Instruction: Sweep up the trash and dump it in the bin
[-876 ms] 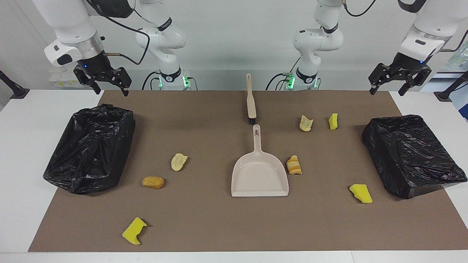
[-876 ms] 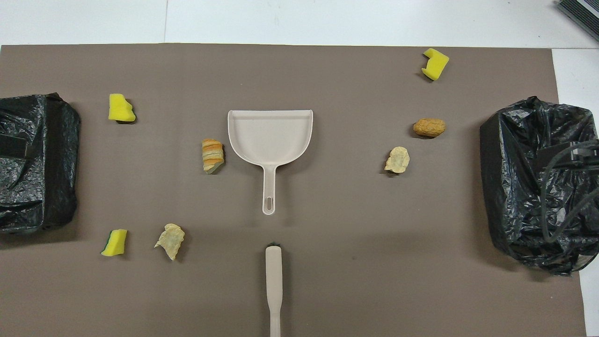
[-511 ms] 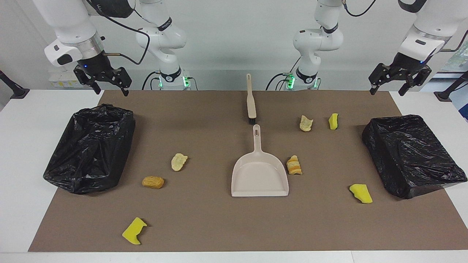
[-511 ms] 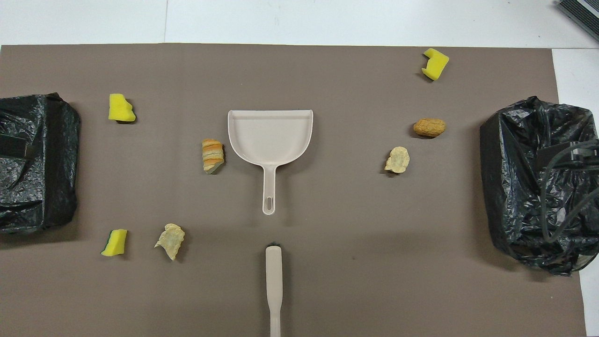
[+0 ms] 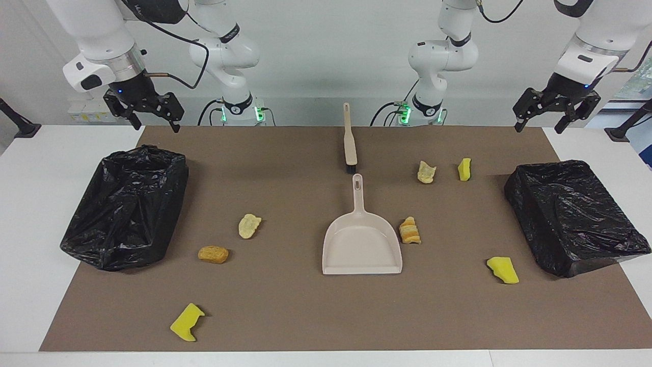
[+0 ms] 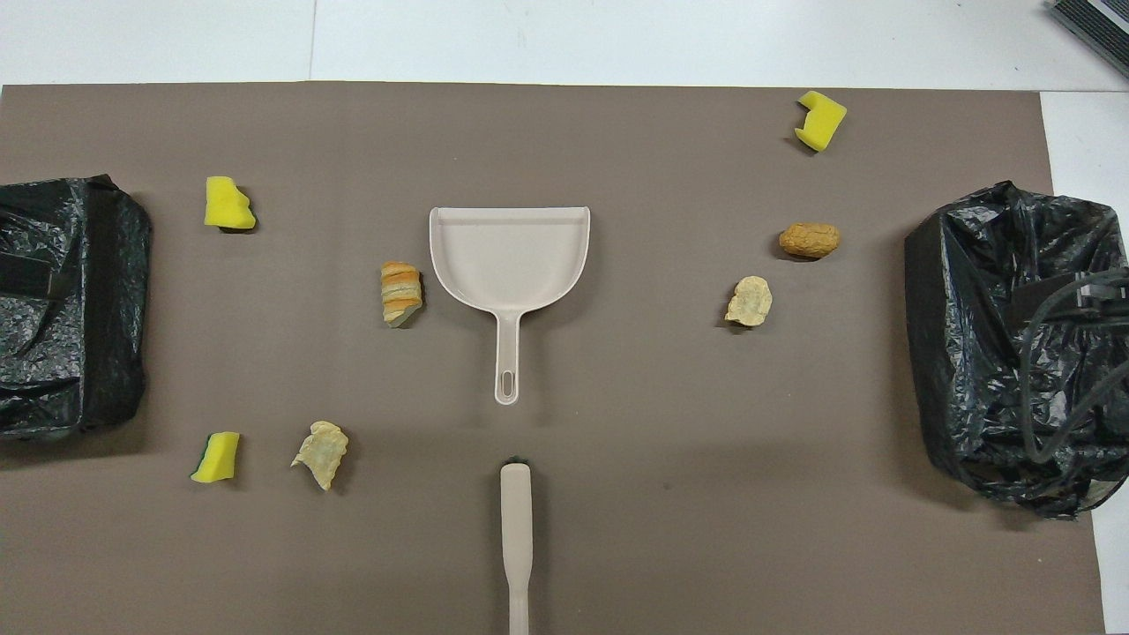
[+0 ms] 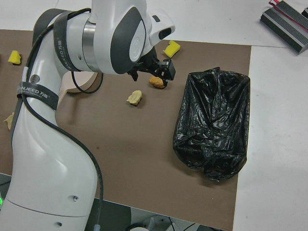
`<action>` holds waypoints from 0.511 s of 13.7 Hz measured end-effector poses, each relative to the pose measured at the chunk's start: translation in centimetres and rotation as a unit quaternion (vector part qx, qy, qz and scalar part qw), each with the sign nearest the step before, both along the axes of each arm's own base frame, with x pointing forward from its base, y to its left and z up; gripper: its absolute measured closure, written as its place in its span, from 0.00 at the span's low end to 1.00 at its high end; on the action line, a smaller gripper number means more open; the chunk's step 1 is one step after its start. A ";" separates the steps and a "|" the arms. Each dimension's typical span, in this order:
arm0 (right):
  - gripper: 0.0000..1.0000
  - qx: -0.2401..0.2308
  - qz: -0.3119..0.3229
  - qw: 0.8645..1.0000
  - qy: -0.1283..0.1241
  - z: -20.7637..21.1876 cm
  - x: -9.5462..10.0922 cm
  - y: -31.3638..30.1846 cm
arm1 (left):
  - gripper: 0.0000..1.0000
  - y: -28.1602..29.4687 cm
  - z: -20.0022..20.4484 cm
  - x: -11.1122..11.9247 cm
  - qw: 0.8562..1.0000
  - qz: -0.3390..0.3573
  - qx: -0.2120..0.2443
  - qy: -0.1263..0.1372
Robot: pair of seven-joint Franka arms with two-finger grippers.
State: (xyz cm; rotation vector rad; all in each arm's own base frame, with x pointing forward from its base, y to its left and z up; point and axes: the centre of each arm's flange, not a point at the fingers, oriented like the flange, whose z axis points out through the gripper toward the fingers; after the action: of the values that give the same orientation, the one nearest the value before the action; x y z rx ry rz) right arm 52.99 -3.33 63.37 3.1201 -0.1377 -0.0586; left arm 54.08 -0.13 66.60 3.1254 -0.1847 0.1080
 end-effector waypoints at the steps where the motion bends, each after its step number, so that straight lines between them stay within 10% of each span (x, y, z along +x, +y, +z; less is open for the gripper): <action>1: 0.00 0.005 0.000 1.000 0.001 -0.1 -0.1 0.1 | 0.00 -0.2 0.0 0.0 1.000 -0.002 0.000 0.000; 7: 0.00 0.040 -0.037 0.998 -0.019 -3.2 1.1 6.4 | 0.00 -0.5 -0.8 1.5 0.999 -0.005 0.001 -0.039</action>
State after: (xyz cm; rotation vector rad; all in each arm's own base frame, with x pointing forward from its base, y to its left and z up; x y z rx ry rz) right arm 54.12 3.11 60.14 3.1955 -0.2586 -0.0052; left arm 55.62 -0.63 65.81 3.1234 -0.2016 0.2291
